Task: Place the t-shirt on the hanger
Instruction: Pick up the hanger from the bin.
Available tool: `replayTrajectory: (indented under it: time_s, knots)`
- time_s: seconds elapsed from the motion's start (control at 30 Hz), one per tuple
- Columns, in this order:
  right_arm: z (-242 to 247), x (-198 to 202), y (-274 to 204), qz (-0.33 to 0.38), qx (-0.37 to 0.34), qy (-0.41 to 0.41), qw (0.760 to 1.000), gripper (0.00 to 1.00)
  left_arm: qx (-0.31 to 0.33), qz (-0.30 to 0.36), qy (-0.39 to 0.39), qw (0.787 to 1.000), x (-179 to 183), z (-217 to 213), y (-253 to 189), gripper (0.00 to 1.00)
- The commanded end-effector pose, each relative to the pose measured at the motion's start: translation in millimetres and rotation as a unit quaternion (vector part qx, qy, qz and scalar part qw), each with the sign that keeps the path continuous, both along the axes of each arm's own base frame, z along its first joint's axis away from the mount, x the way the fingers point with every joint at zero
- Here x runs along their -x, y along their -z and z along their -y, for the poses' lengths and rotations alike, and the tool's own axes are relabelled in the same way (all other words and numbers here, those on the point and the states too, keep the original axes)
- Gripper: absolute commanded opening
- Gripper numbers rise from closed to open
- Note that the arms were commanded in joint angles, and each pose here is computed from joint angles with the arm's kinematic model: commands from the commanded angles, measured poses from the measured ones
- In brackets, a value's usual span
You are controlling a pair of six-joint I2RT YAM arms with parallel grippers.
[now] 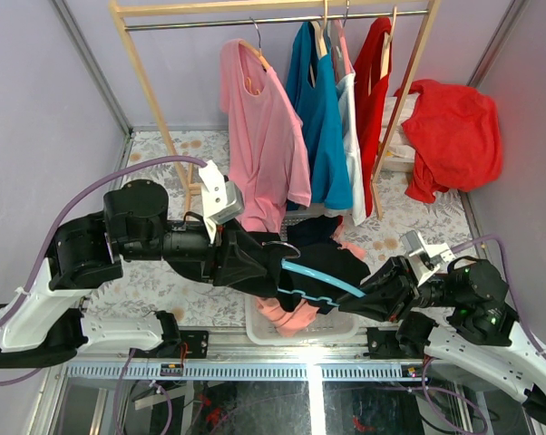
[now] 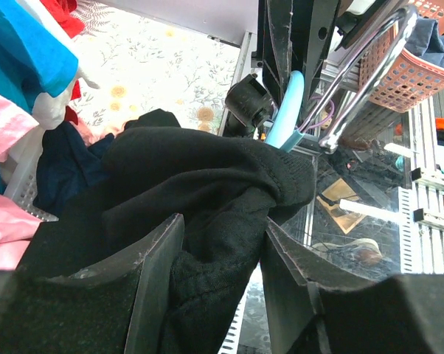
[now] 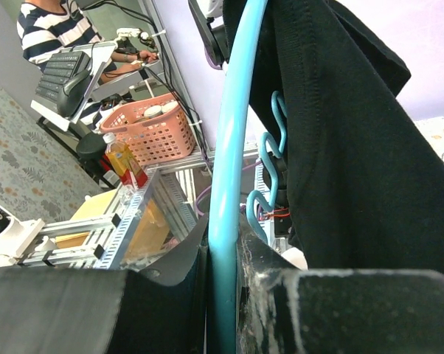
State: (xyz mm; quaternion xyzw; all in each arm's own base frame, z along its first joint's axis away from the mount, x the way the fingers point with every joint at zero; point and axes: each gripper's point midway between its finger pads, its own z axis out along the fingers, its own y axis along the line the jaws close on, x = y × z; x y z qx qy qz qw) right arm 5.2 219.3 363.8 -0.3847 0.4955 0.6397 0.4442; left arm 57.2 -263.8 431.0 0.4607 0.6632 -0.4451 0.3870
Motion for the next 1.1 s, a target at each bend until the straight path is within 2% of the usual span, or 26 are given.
replayTrajectory:
  time_s: [0.0,0.1,0.23,0.57,0.67,0.77,0.93,1.0,1.07]
  knots:
    - [-2,-6,-45,0.050,-0.083,0.016,0.995,0.00,0.013,-0.009,0.040,0.999,6,22,-1,0.31]
    - [-1,-7,-46,0.050,-0.084,0.017,0.995,0.00,0.011,-0.012,0.041,0.999,6,23,1,0.31]
    - [-3,-8,-45,0.050,-0.082,0.015,0.995,0.00,0.010,-0.014,0.047,0.999,7,26,3,0.41]
    - [-6,-9,-44,0.049,-0.078,0.013,0.996,0.00,0.006,-0.014,0.050,0.999,6,28,7,0.51]
    - [-6,-9,-44,0.049,-0.080,0.014,0.996,0.00,0.003,-0.015,0.049,0.999,6,29,9,0.42]
    - [-5,-9,-45,0.049,-0.080,0.016,0.995,0.00,0.001,-0.018,0.049,0.999,6,29,11,0.21]
    - [-9,-14,-43,0.043,-0.076,0.024,0.996,0.00,0.003,-0.019,0.047,0.999,6,30,9,0.01]
    - [-11,-19,-42,0.037,-0.068,0.033,0.996,0.00,0.005,-0.015,0.034,0.999,1,29,8,0.00]
    - [-13,-25,-39,0.028,-0.057,0.048,0.997,0.06,0.003,-0.011,0.023,1.000,-2,27,7,0.00]
